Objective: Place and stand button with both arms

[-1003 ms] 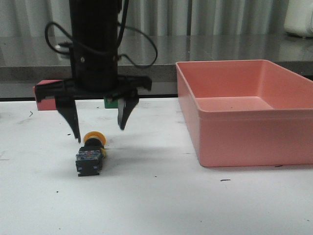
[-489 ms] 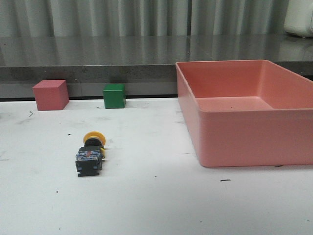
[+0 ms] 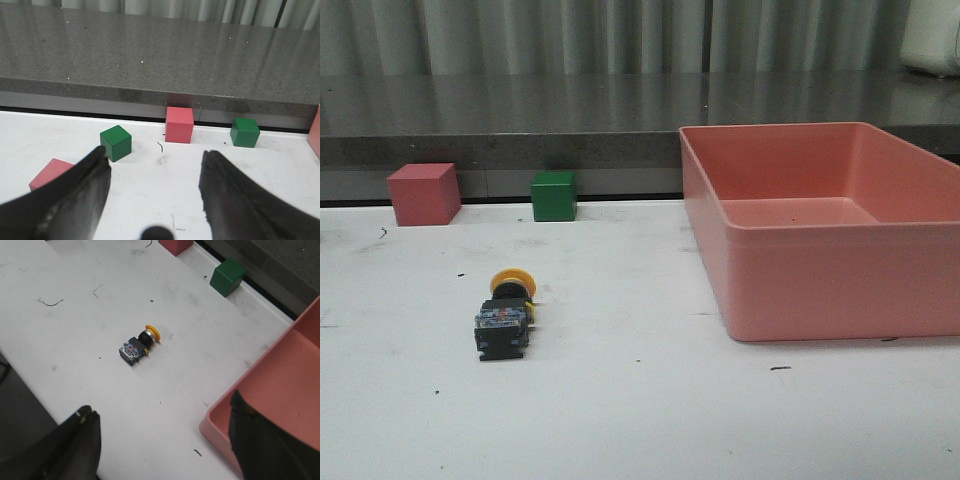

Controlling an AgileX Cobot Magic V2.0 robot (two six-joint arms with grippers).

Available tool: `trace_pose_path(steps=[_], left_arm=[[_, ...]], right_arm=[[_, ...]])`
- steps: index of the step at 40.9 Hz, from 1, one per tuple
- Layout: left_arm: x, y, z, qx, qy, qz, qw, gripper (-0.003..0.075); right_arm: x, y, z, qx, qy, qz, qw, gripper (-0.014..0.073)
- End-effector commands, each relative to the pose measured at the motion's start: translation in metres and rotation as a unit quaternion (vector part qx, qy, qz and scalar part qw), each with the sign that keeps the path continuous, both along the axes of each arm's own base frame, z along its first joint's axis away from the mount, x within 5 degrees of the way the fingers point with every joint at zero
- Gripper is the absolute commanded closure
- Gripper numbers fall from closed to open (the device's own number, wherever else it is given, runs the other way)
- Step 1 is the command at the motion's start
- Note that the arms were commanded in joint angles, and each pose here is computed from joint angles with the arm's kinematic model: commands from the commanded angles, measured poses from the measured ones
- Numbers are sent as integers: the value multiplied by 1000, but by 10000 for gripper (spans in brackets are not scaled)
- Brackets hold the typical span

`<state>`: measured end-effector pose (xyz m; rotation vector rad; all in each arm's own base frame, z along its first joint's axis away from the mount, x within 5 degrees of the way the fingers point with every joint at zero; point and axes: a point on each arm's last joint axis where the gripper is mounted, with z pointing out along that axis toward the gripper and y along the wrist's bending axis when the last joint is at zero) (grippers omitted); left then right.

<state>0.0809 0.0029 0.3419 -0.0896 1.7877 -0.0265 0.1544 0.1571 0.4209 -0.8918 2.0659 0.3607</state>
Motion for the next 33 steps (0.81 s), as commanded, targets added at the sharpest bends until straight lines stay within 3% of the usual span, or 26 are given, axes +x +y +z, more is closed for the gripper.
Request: trace_pose_path(steps=[1,18,33], left_arm=[[3,-1,14,-4,-44,-7,999,335],[3,-1,14,-4,-44,-7,999,335],[3,-1,14,-4,-44,-7,999,335]], right_arm=[[-21,-22,12,58,-60,6,996,45],[-81,-86,-39,97,-98,8,990,45],[-100,-106,-66,106,-106,8,989,45]])
